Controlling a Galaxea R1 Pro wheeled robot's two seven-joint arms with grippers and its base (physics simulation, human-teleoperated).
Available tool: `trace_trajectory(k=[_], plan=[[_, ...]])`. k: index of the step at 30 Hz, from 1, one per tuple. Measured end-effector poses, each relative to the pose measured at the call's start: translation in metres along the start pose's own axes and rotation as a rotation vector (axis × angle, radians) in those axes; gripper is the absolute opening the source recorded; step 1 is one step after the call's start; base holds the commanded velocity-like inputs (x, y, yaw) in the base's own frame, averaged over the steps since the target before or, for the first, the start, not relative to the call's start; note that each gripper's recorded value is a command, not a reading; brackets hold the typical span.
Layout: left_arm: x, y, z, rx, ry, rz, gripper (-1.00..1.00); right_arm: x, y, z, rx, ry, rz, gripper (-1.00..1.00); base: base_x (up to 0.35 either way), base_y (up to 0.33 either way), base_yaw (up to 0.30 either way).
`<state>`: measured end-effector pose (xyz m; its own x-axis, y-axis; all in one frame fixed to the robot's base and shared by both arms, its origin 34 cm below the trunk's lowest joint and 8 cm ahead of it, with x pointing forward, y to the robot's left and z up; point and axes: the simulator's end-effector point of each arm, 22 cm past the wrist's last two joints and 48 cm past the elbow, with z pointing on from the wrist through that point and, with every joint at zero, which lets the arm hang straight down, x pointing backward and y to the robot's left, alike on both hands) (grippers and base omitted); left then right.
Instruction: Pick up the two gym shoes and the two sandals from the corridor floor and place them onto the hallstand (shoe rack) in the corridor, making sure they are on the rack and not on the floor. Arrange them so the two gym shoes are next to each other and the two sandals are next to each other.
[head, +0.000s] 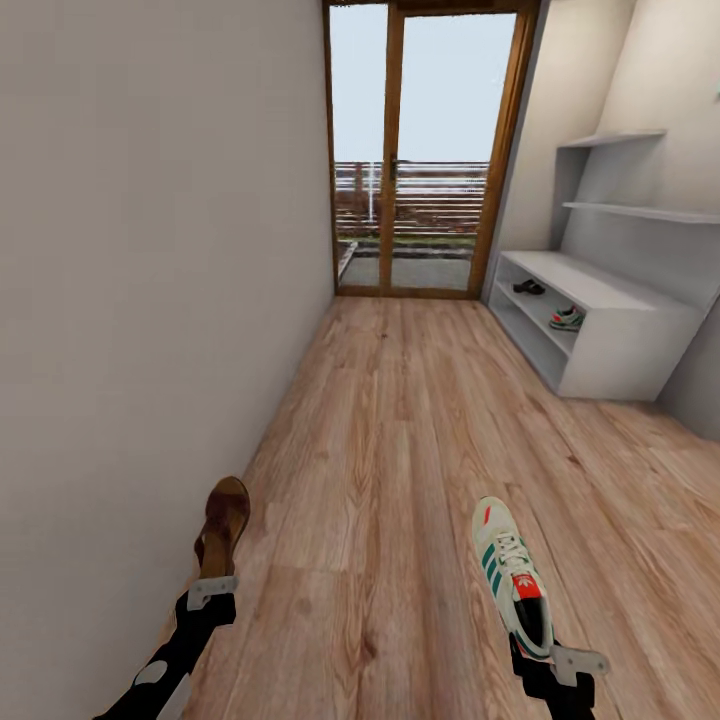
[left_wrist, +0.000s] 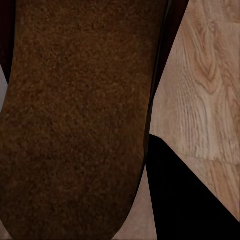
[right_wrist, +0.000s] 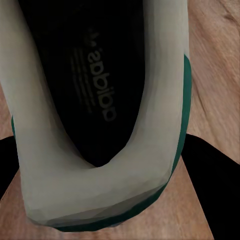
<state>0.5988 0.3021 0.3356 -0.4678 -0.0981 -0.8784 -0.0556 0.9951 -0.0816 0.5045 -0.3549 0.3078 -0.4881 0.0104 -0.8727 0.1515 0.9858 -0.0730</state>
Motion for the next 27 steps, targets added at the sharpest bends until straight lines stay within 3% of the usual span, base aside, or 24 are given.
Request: trace_trajectory(k=[27], plan=[[0.003, -0.012, 0.000, 0.018, 0.005, -0.001, -1.00, 0.000, 0.000, 0.000, 0.000, -0.002, 0.000, -1.00, 0.339, 0.000, 0.000]])
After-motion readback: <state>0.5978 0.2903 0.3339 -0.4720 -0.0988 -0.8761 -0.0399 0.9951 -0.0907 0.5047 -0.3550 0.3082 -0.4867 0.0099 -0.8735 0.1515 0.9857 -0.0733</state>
